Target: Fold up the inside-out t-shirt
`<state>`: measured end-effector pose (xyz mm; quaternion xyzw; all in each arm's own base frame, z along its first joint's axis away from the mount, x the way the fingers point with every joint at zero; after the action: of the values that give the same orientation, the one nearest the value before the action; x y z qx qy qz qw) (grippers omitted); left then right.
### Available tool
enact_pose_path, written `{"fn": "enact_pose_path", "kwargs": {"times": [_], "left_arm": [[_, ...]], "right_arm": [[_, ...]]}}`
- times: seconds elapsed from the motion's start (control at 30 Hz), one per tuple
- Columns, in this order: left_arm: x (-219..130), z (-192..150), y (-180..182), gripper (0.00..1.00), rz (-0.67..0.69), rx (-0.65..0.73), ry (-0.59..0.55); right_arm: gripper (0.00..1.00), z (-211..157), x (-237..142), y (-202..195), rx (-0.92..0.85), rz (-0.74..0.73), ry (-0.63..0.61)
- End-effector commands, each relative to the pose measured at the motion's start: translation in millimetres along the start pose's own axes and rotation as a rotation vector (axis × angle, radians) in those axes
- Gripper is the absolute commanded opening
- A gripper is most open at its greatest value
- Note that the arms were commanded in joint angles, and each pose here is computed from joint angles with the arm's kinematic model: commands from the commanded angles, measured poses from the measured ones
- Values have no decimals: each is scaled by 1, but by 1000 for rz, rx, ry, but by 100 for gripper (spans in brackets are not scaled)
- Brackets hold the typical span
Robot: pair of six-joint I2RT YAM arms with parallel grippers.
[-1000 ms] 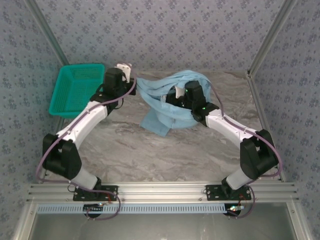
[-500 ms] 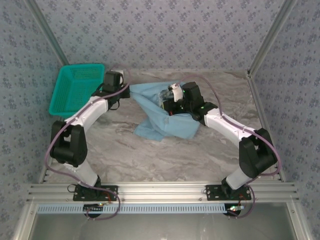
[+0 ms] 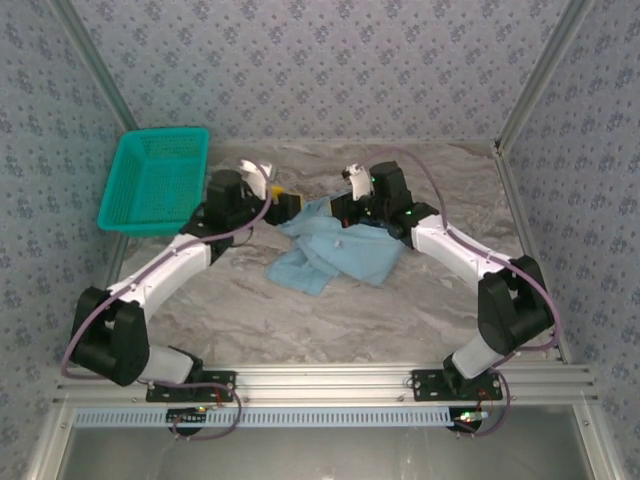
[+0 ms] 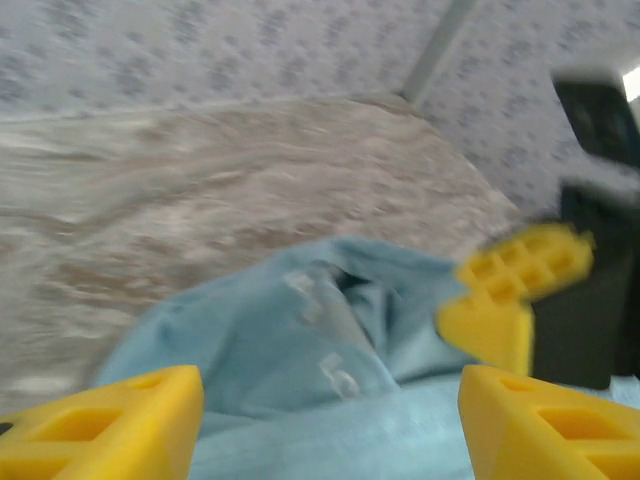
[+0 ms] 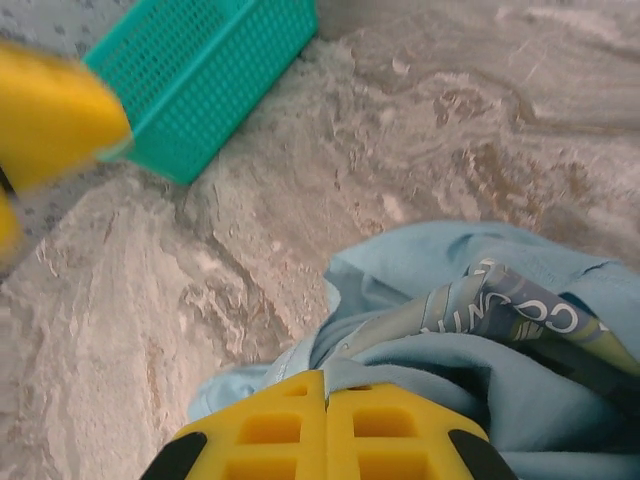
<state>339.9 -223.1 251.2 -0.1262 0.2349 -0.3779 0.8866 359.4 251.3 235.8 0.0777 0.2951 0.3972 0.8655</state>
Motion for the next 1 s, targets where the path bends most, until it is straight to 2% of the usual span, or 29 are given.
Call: {"fn": "enact_pose_path", "kwargs": {"times": [0.0,0.07,0.23,0.4,0.5,0.57,0.63,0.73,0.87,0.97], "left_arm": [[18,-31,-5,68,-70,-29,1],[30,-42,-9,69,-102,-52,8],[66,-57,-35,68,-169,12,45],[78,-75,-53,43,-242,31,81],[75,-99,-54,37,-240,44,130],[69,-116,-49,36,-222,45,164],[58,-123,-44,37,-188,58,168],[32,-113,-46,49,-174,94,121],[-10,-66,-59,63,-115,125,-43],[-30,-22,-68,71,-74,75,-156]], "right_arm": [[0,47,-27,14,33,77,-178],[0,61,-35,17,57,112,-222],[0,102,-51,34,84,182,-334],[0,147,-78,35,132,181,-488],[0,176,-93,40,149,201,-571],[0,190,-103,44,145,207,-604],[0,197,-109,47,128,198,-601],[0,197,-111,48,63,158,-579],[0,179,-97,45,34,135,-516],[0,167,-86,44,26,111,-491]]}}
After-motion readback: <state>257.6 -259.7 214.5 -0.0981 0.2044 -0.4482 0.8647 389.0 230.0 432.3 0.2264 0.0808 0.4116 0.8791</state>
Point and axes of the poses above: each hand's point on the last joint's axis, 136 mm out from that joint toward the fingers, its own x axis out along the fingers, its own y axis along the line the jaws close on, z = x × y, the point moved 4 cm from there along -x, back along the fingers, and after that the axes turned 1 degree about -x, right-handed, at the moved point
